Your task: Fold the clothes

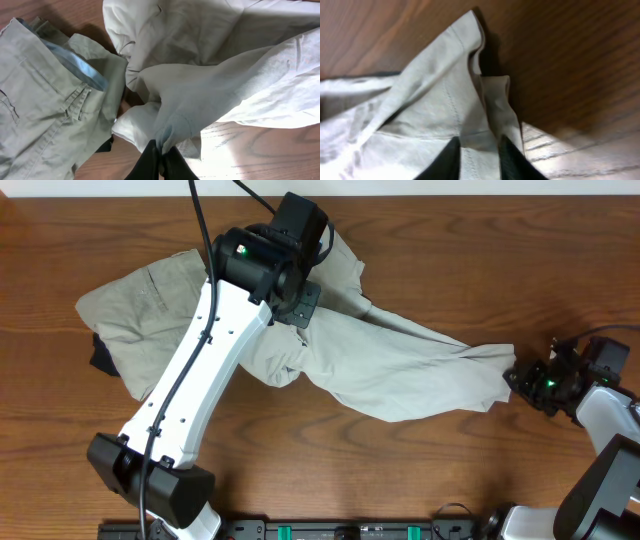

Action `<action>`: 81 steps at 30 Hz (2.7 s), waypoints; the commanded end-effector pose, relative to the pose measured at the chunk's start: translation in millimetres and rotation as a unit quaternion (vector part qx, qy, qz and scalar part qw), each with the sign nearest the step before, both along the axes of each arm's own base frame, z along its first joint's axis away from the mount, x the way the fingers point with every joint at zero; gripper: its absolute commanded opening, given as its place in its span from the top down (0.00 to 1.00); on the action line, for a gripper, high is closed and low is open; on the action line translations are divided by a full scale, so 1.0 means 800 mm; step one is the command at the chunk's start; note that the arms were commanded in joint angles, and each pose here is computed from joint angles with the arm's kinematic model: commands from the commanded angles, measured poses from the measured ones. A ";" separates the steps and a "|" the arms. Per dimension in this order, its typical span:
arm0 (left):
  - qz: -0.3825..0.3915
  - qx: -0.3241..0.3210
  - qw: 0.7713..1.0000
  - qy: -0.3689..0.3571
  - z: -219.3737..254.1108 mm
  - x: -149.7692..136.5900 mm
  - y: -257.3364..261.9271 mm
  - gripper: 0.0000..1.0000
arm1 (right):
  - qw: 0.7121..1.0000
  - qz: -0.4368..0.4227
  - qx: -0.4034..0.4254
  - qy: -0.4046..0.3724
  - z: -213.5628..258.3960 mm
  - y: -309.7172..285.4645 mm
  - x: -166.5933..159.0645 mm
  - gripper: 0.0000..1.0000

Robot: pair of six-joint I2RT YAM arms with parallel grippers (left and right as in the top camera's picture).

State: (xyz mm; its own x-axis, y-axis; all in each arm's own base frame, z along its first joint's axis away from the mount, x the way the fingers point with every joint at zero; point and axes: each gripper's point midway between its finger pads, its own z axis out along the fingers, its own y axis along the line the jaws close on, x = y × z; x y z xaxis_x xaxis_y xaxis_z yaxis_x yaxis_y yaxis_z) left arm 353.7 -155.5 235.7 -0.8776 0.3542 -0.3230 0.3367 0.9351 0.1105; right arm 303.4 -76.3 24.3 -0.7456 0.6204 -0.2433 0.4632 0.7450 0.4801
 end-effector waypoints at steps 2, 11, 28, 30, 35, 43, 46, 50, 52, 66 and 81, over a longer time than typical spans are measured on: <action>-0.001 0.003 1.000 -0.004 0.004 -0.001 0.005 0.94 | 0.999 0.014 0.031 -0.013 0.003 0.017 0.004 0.87; -0.003 0.004 1.000 -0.004 0.004 -0.001 0.005 0.94 | 1.000 -0.007 -0.020 0.011 -0.007 -0.007 -0.002 0.60; -0.005 0.005 1.000 -0.004 0.004 -0.001 0.005 0.94 | 1.000 0.014 0.008 0.001 -0.015 0.018 0.008 0.88; -0.007 0.006 1.000 -0.004 0.004 -0.001 0.005 0.94 | 1.000 0.015 0.015 -0.016 -0.004 0.019 0.013 0.91; -0.011 0.008 1.000 -0.005 0.004 -0.001 0.005 0.94 | 0.997 0.014 0.021 -0.072 0.037 0.015 0.023 0.96; -0.010 0.011 1.000 -0.008 0.005 0.000 0.006 0.94 | 0.983 0.012 0.017 -0.182 0.126 0.013 0.030 0.99; -0.004 0.022 0.999 -0.022 0.013 0.003 0.014 0.94 | 0.973 0.012 -0.012 -0.231 0.160 0.002 0.034 0.99; 0.020 0.038 0.997 -0.071 0.048 0.007 0.032 0.94 | 0.966 -0.052 0.004 -0.252 0.187 -0.027 0.033 0.99; 0.046 0.039 0.992 -0.112 0.081 0.008 0.047 0.94 | 0.961 -0.057 0.029 -0.268 0.203 -0.031 0.033 0.99; 0.097 -0.095 0.937 -0.321 0.278 -0.071 0.109 0.94 | 0.903 0.062 0.075 -0.419 0.357 -0.019 0.035 0.99; 0.045 -0.089 0.979 -0.181 0.187 -0.036 0.059 0.94 | 0.960 -0.063 0.149 -0.230 0.262 -0.007 0.019 0.99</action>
